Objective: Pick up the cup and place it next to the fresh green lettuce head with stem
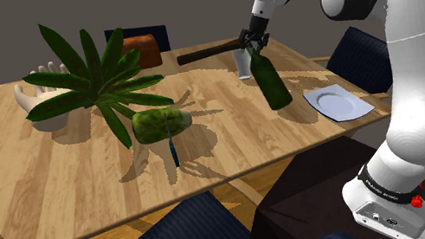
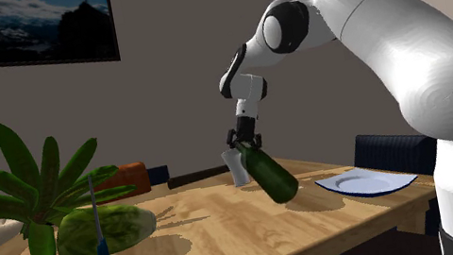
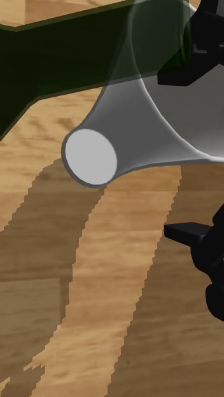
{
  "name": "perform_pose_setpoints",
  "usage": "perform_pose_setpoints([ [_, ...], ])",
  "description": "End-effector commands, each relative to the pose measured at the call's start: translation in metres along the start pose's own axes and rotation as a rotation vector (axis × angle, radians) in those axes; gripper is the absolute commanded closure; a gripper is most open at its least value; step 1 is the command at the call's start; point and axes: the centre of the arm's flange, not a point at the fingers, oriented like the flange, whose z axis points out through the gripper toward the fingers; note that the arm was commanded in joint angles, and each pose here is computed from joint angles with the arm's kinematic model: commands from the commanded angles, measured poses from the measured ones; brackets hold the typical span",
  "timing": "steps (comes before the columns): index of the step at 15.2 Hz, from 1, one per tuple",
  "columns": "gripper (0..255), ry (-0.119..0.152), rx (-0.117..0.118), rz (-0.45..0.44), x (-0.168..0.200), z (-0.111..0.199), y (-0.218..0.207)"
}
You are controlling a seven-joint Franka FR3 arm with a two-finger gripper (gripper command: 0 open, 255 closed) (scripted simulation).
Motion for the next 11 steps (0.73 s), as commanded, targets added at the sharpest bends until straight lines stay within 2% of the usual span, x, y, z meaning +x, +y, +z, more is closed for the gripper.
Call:
perform_pose_setpoints([
  [1,0,0.000,0.000,0.000,-0.0002,0.0010,0.0002],
  [6,0,0.000,0.000,0.000,-0.0002,0.0010,0.0002],
  [7,255,0.000,0.000,0.000,0.0000,0.0013,0.0006],
  [11,255,0.000,0.000,0.000,0.0001,0.0015,0.0001],
])
